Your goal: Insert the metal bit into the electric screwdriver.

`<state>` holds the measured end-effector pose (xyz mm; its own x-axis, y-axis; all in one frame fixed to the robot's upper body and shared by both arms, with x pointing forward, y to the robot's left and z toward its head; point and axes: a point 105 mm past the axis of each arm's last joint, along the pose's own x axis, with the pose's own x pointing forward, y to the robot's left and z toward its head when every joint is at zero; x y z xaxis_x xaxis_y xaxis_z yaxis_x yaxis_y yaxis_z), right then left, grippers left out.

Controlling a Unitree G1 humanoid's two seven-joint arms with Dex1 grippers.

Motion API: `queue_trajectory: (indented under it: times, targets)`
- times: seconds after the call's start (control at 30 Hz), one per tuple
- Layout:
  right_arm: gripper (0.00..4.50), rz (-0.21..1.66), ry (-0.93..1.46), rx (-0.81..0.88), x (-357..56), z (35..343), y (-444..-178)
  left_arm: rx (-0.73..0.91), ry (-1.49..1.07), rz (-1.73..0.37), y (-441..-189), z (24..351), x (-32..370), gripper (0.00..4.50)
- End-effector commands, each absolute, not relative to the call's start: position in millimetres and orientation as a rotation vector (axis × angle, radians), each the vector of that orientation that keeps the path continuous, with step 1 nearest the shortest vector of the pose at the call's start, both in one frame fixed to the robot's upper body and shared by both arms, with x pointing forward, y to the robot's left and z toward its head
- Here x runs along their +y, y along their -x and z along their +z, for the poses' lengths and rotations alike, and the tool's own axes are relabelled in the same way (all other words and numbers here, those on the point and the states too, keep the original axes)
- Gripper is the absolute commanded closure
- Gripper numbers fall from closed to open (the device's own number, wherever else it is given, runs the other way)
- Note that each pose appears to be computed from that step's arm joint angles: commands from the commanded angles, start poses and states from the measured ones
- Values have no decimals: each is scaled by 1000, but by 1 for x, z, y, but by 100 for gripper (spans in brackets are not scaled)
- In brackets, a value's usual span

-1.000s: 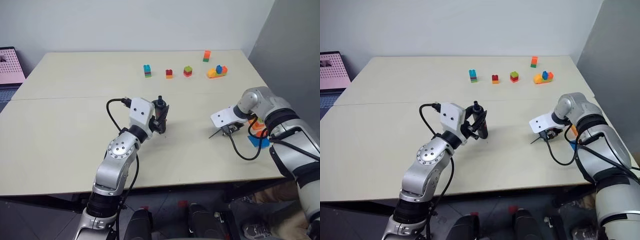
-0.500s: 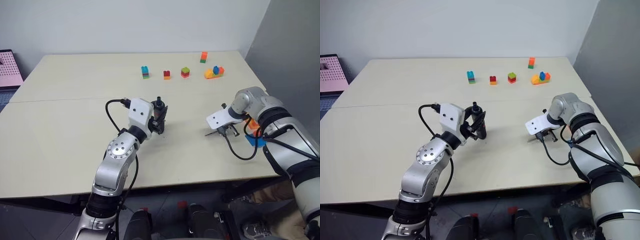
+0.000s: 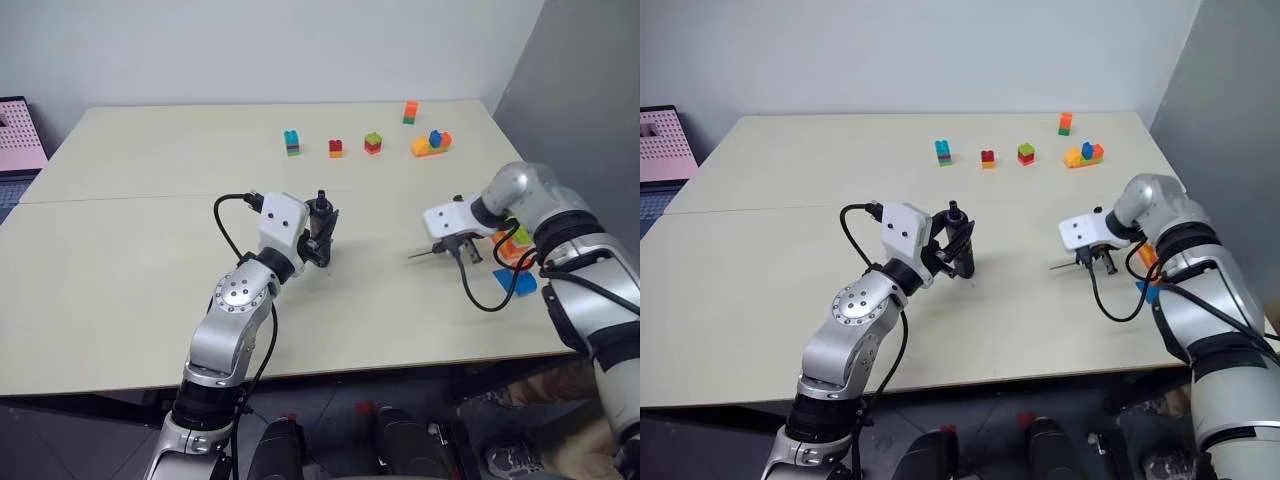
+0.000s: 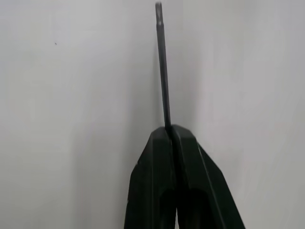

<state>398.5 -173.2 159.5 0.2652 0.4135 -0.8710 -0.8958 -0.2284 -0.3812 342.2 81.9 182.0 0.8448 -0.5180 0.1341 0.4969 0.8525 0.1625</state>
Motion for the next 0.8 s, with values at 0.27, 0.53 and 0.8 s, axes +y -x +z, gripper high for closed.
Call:
queue_trajectory:
  times: [0.27, 0.53, 0.8]
  targets:
    - [450, 1242, 689, 233, -177, 197, -343, -227, 15, -813, -333, 224, 51, 285]
    - [450, 1073, 340, 129, -168, 208, -303, -185, 38, -908, -329, 211, 43, 285]
    - [450, 1014, 180, 38, -150, 216, -289, -161, 2, -902, -335, 193, 37, 285]
